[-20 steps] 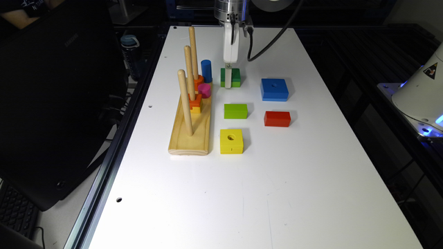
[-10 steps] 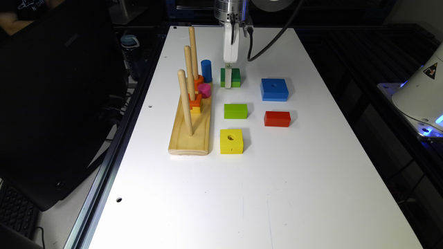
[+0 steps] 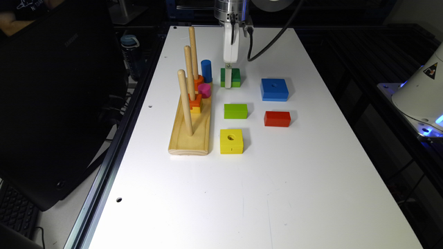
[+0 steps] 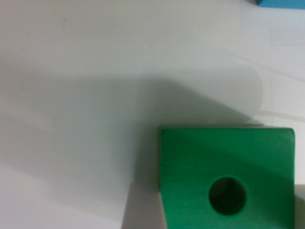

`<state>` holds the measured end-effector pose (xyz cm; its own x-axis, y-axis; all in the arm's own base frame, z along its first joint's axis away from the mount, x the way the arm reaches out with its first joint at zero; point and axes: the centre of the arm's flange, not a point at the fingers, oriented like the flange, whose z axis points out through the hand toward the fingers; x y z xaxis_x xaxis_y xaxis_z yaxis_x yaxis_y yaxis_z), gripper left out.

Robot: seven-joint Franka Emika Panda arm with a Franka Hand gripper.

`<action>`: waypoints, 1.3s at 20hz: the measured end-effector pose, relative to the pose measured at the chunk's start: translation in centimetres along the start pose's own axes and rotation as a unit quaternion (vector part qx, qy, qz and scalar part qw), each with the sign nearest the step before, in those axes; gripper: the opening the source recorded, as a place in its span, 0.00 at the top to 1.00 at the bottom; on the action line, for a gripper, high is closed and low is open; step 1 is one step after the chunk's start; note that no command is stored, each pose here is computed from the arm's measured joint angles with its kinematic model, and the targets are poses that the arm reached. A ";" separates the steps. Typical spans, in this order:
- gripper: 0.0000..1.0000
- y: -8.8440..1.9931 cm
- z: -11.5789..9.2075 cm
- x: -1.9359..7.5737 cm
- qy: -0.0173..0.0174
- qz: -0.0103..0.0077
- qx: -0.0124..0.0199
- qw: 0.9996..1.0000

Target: Pick up green block.

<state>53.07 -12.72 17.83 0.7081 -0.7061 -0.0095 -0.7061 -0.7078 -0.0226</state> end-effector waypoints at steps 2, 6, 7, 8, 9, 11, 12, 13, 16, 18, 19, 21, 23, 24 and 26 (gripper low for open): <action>1.00 0.0 0.0 0.00 0.000 0.000 0.000 1.000; 1.00 0.0 0.0 0.00 0.000 0.000 0.000 1.000; 1.00 0.0 -0.1 0.02 0.001 0.000 0.000 1.000; 1.00 0.0 -0.2 0.03 0.002 0.000 0.001 1.000; 1.00 0.0 -0.3 0.03 0.002 0.000 0.001 1.000; 1.00 -0.1 -0.6 0.07 0.004 0.000 0.001 1.000; 1.00 -0.1 -0.9 0.07 0.004 -0.001 0.001 1.000; 1.00 -0.1 -1.2 0.07 0.005 -0.001 0.001 1.000; 1.00 -0.3 -2.6 0.10 0.007 -0.001 0.000 1.000; 1.00 -0.4 -4.4 0.08 0.009 -0.001 -0.002 1.000; 1.00 -0.4 -5.2 0.01 0.009 -0.001 -0.004 1.000; 1.00 -0.4 -6.0 -0.16 0.008 -0.001 -0.005 1.000; 1.00 -0.4 -5.8 -0.28 0.007 -0.001 -0.006 1.000; 1.00 -0.4 -5.8 -0.30 0.007 -0.001 -0.006 1.000; 1.00 -0.3 -5.8 -0.32 0.007 -0.001 -0.006 1.000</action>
<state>53.04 -12.38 23.64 0.7091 -0.7051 0.0037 -0.7051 -0.7091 -0.0104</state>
